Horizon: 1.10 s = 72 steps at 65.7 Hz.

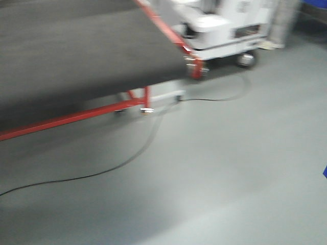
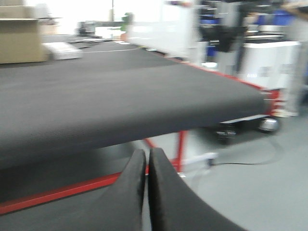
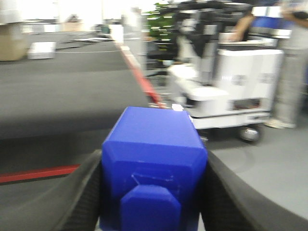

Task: Pour parts from conveyor to right shelf
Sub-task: 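Drive away from the conveyor holding the block in the right gripper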

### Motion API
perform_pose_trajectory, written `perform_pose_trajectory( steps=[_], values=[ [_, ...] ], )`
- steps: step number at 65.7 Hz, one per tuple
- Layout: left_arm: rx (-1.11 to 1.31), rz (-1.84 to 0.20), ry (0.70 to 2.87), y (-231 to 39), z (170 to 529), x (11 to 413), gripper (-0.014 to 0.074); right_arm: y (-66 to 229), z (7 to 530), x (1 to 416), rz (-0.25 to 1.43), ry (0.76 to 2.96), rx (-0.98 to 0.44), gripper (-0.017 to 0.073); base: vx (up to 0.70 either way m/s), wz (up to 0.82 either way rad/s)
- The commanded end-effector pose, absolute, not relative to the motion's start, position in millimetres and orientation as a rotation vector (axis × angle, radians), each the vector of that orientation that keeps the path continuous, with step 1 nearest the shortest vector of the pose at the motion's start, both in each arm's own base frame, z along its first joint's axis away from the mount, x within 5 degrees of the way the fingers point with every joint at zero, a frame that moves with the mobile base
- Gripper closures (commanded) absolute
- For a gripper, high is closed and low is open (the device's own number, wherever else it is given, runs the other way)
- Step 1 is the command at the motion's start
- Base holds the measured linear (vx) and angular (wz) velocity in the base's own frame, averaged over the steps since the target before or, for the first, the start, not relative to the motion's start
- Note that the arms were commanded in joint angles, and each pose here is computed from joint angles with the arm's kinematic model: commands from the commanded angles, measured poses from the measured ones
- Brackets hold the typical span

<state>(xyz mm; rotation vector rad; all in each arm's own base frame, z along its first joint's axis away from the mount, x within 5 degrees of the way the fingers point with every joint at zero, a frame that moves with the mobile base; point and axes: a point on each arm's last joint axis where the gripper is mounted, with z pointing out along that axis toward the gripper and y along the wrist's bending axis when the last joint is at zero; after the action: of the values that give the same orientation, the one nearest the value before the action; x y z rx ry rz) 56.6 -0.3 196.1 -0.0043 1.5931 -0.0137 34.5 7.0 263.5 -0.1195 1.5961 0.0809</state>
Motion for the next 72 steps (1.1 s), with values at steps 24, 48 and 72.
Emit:
perform_pose_trajectory(
  steps=[24, 48, 72],
  values=[
    [-0.009, -0.031, 1.490, -0.7, 209.9, 54.6, 0.0600, 5.9, 279.2, 32.3, 0.066, 1.495, -0.111, 0.0568, -0.23, -0.88],
    [-0.009, -0.031, 1.490, -0.7, 209.9, 54.6, 0.0600, 5.9, 279.2, 32.3, 0.066, 1.495, -0.111, 0.0568, -0.19, -0.73],
    [-0.009, -0.031, 1.490, -0.7, 209.9, 54.6, 0.0600, 5.9, 279.2, 32.3, 0.066, 1.495, -0.111, 0.0568, -0.13, -0.59]
  ],
)
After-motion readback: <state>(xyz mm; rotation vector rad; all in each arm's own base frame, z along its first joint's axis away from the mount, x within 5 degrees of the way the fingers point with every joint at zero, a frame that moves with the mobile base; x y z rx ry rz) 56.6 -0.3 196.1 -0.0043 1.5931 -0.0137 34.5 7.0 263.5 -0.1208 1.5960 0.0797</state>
